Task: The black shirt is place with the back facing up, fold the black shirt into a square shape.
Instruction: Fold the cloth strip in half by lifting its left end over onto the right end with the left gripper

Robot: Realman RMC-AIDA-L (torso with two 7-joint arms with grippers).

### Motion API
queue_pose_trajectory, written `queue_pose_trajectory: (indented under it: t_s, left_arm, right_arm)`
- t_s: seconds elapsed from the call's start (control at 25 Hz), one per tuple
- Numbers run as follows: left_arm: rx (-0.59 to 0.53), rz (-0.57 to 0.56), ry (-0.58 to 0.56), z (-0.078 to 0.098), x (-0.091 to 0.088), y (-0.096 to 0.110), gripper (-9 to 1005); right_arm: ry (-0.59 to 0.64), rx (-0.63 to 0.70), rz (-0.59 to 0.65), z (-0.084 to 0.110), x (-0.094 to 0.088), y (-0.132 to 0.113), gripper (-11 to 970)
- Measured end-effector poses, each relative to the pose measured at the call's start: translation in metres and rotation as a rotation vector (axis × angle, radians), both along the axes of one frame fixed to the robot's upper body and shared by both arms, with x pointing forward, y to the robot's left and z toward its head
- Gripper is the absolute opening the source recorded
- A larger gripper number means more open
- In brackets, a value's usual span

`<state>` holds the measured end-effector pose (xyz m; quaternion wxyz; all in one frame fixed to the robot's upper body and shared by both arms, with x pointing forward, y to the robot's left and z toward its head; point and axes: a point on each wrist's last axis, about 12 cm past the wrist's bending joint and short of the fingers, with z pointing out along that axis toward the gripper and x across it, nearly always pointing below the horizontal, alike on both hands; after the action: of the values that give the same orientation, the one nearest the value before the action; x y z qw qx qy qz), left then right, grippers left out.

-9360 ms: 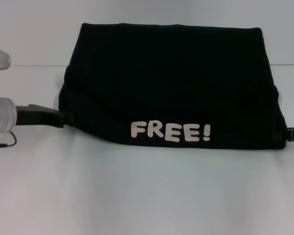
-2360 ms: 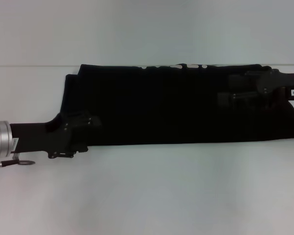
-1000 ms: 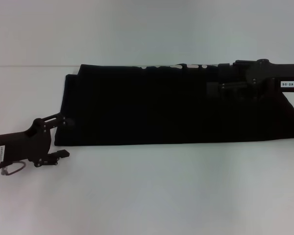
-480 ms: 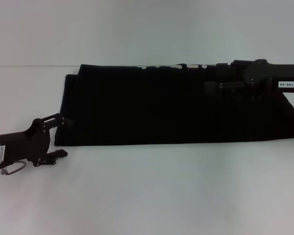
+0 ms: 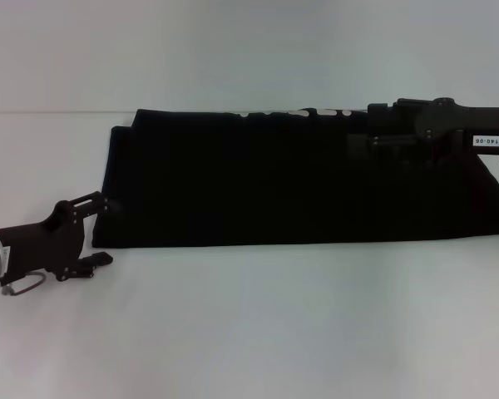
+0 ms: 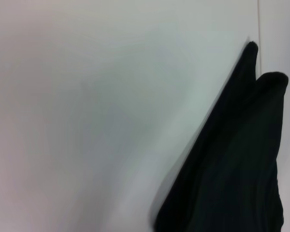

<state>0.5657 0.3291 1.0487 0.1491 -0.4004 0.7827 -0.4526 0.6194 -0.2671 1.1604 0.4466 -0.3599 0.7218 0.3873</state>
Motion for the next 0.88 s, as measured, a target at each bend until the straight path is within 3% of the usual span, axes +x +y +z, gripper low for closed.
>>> queue_pose_trajectory:
  t_s: [0.88]
  left_arm:
    - [0.045, 0.01, -0.03, 0.0017, 0.0068, 0.0016, 909]
  right_arm:
    - [-0.013, 0.004, 0.001, 0.0034, 0.0007, -0.0007, 912]
